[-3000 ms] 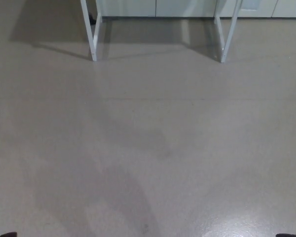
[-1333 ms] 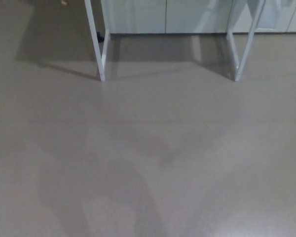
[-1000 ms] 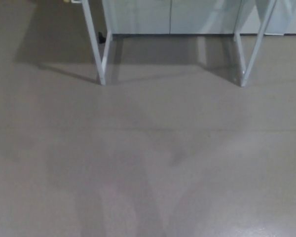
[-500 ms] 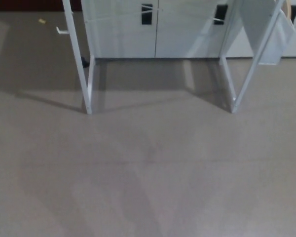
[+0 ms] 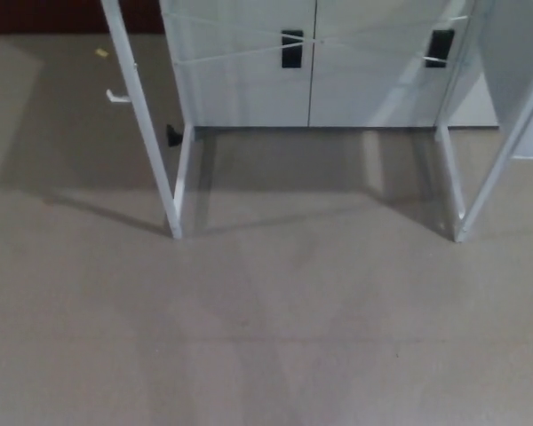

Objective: The robot walk towards a table in front and pick up a black pencil case on the left hand side and put the pencil case into a small container on the right hand side

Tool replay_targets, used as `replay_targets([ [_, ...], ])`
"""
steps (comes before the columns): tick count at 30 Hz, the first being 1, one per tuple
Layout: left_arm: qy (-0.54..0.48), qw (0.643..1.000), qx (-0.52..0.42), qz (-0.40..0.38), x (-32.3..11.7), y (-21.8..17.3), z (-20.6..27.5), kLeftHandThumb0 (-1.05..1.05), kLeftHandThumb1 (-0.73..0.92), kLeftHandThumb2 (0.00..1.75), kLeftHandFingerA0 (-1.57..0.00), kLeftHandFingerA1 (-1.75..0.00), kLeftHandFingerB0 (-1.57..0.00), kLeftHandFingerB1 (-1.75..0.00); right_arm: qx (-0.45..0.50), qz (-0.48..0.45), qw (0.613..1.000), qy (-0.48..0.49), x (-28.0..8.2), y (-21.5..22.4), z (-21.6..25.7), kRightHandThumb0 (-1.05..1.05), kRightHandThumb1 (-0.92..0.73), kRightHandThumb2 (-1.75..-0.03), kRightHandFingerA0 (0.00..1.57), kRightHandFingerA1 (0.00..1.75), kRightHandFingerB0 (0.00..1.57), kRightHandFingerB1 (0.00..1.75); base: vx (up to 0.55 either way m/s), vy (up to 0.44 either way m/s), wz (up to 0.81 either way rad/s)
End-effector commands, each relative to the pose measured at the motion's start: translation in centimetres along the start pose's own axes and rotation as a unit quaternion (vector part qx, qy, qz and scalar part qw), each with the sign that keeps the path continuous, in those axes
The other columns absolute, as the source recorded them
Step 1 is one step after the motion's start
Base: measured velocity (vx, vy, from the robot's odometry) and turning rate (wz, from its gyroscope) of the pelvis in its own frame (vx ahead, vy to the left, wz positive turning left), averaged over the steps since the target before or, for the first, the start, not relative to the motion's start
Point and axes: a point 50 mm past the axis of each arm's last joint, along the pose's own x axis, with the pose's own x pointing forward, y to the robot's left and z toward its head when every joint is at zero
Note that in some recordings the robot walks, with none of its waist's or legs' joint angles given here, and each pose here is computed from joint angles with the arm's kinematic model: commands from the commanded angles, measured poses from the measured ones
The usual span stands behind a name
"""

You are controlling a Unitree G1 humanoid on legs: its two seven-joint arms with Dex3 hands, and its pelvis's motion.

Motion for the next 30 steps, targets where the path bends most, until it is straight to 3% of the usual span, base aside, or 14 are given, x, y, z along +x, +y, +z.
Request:
replay_targets([
  [1, 0.000, 1.000, 0.007, 0.008, 0.0, 0.8, 0.3, -0.30, 0.59, 0.57, -0.45, -0.43, -0.33, -0.33, -0.009, -0.001, 1.000, 0.005, -0.1, -0.2, -0.1, -0.61, -0.45, -0.80, 0.57, 0.57, 0.39, 0.50, 0.34, 0.135, -0.17],
  [12, -0.007, 0.999, 0.030, 0.011, 0.4, 1.0, 1.0, -0.32, 0.59, 0.58, -0.48, -0.43, -0.36, -0.34, -0.008, -0.001, 1.000, 0.004, 0.3, -0.4, 0.4, -0.59, -0.44, -0.79, 0.56, 0.57, 0.42, 0.51, 0.31, 0.163, -0.04],
  [21, -0.010, 0.999, 0.046, 0.014, 0.6, 1.1, 1.4, -0.34, 0.58, 0.57, -0.53, -0.47, -0.38, -0.35, -0.018, -0.004, 1.000, 0.005, 0.3, -0.4, 0.6, -0.59, -0.44, -0.79, 0.57, 0.57, 0.44, 0.51, 0.23, -0.091, 0.10],
  [22, -0.011, 0.999, 0.047, 0.016, 0.7, 1.1, 1.5, -0.34, 0.57, 0.57, -0.54, -0.48, -0.39, -0.35, -0.022, -0.004, 1.000, 0.004, 0.3, -0.4, 0.7, -0.56, -0.54, -0.57, 0.66, 0.47, 0.51, 0.42, 0.20, -0.192, -0.23],
  [23, -0.012, 0.999, 0.047, 0.016, 0.7, 1.1, 1.6, -0.34, 0.58, 0.57, -0.54, -0.48, -0.38, -0.35, -0.023, -0.004, 1.000, 0.004, 0.4, -0.4, 0.8, -0.56, -0.54, -0.57, 0.66, 0.47, 0.52, 0.42, 0.19, -0.180, 0.00],
  [24, -0.014, 0.999, 0.045, 0.016, 0.7, 1.1, 1.6, -0.41, 0.45, 0.77, -0.47, -0.57, -0.32, -0.48, -0.022, -0.004, 1.000, 0.003, 0.4, -0.4, 0.8, -0.55, -0.54, -0.57, 0.66, 0.47, 0.53, 0.42, 0.19, -0.173, -0.07],
  [30, -0.014, 0.999, 0.048, 0.015, 0.7, 1.1, 1.5, -0.43, 0.45, 0.77, -0.48, -0.58, -0.33, -0.48, -0.028, -0.003, 1.000, 0.003, 0.4, -0.4, 0.7, -0.57, -0.53, -0.57, 0.66, 0.48, 0.55, 0.43, 0.12, -0.036, -0.08],
])
